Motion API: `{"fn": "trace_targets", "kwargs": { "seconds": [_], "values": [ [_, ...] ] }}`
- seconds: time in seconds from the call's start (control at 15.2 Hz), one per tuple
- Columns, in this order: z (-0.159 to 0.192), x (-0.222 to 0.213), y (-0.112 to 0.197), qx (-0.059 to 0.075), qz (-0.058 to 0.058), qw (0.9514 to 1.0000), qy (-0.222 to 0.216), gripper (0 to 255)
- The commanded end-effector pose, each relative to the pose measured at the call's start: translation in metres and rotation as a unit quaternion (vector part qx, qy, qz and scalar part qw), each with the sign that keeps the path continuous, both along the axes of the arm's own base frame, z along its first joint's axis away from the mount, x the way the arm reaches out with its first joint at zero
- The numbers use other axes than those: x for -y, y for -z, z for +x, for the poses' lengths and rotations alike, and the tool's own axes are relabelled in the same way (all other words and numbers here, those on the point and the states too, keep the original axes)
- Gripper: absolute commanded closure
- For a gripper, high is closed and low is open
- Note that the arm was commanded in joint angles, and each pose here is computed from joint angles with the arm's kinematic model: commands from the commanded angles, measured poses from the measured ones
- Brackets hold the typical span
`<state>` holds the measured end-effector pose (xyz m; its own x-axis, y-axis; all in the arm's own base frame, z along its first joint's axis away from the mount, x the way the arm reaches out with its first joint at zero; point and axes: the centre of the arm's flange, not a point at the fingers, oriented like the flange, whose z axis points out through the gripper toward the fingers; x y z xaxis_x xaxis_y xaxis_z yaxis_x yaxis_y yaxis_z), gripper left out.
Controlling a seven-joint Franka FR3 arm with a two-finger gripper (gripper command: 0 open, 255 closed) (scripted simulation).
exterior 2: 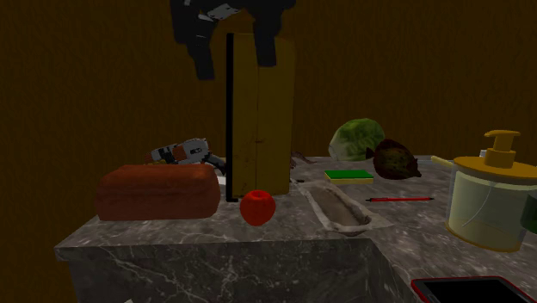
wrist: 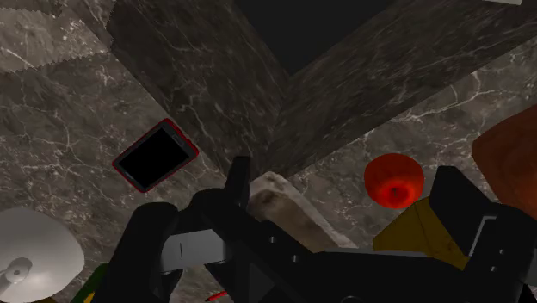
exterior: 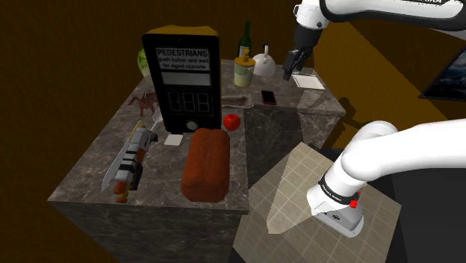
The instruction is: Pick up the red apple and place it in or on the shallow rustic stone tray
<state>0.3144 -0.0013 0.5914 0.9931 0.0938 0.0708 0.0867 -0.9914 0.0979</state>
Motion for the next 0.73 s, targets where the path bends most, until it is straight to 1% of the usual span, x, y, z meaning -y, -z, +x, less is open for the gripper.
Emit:
{"fn": "trace_targets", "kwargs": {
  "seconds": [0.0, 0.33, 0.66],
  "values": [
    [0.000, 0.000, 0.000, 0.000, 0.000, 1.0000, 0.000, 0],
    [0.023, -0.008, 0.055, 0.033, 0.028, 0.9985, -0.033, 0],
    [0.048, -0.021, 0.107, 0.065, 0.055, 0.9941, -0.066, 0]
  ]
}}
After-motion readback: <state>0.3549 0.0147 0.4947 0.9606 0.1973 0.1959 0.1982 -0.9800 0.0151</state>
